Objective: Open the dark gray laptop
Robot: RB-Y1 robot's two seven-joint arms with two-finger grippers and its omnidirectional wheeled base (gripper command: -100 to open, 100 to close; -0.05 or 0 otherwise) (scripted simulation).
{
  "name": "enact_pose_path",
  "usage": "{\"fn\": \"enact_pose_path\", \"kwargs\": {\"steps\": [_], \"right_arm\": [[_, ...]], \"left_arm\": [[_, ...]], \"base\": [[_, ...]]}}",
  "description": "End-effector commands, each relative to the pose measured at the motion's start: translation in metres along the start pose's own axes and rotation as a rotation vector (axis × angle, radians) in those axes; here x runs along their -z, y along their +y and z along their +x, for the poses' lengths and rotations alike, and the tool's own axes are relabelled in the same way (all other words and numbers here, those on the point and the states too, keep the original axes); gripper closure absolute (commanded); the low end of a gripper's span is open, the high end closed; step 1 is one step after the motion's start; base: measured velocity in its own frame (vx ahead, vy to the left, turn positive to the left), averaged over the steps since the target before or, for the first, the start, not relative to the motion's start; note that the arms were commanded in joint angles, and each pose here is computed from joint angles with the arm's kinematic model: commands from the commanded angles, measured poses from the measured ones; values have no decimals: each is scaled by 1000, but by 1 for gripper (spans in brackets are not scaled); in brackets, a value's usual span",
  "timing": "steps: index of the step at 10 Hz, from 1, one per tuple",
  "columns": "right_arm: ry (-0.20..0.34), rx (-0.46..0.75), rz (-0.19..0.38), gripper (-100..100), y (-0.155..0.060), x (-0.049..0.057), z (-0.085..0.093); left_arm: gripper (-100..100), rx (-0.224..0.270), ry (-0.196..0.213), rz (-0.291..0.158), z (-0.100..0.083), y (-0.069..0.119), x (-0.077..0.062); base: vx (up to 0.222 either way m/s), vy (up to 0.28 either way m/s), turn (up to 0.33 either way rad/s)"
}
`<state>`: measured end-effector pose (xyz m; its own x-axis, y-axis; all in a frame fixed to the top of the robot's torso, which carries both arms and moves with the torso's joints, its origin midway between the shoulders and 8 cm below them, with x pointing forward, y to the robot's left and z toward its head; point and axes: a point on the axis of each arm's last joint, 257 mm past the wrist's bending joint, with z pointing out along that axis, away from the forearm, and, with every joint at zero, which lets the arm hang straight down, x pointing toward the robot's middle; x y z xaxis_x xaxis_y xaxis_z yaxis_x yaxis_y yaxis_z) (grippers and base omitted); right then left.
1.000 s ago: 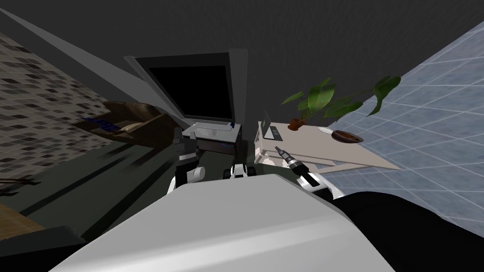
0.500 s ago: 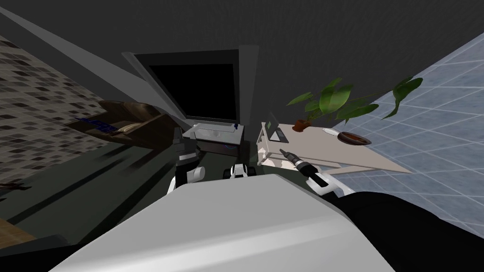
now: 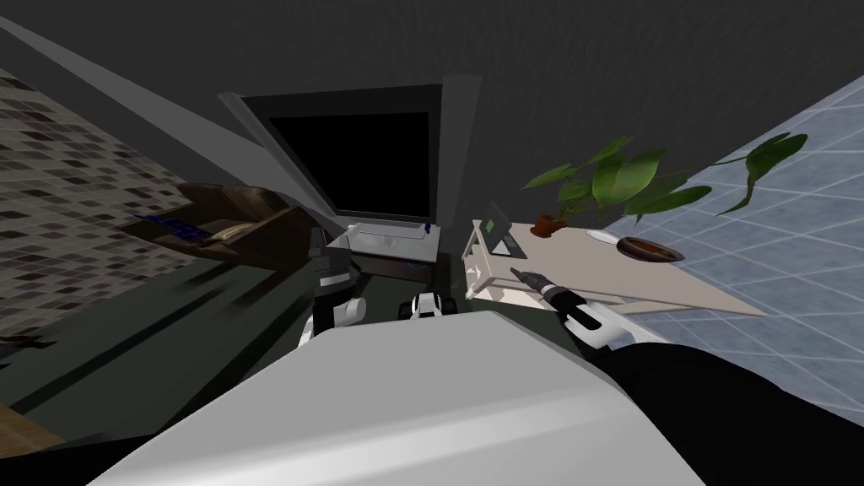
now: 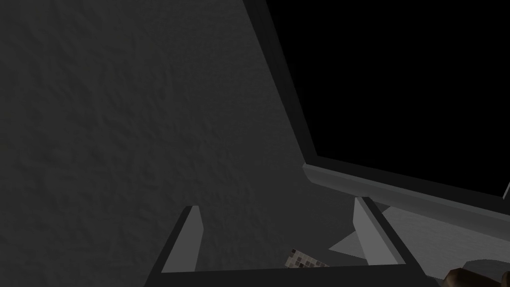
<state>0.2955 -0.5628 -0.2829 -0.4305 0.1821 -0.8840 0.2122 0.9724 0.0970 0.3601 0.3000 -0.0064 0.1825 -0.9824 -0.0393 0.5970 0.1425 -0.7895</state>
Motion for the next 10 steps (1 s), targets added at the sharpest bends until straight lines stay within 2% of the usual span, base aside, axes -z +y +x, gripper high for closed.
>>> {"fn": "enact_pose_path", "kwargs": {"steps": [1, 3, 4, 9, 10], "right_arm": [[18, 109, 64, -100, -34, 3, -13], [30, 230, 137, -100, -68, 4, -34], [30, 230, 137, -100, -68, 4, -34], [30, 489, 304, -100, -135, 10, -101], [30, 489, 304, -100, -135, 10, -101]], "left_arm": [[0, 0, 0, 0, 0, 0, 0], [0, 0, 0, 0, 0, 0, 0], [0, 0, 0, 0, 0, 0, 0], [0, 0, 0, 0, 0, 0, 0], [0, 0, 0, 0, 0, 0, 0]], "base": [[102, 162, -9], [101, 145, -1], [75, 99, -5], [100, 174, -2], [84, 118, 1]]}}
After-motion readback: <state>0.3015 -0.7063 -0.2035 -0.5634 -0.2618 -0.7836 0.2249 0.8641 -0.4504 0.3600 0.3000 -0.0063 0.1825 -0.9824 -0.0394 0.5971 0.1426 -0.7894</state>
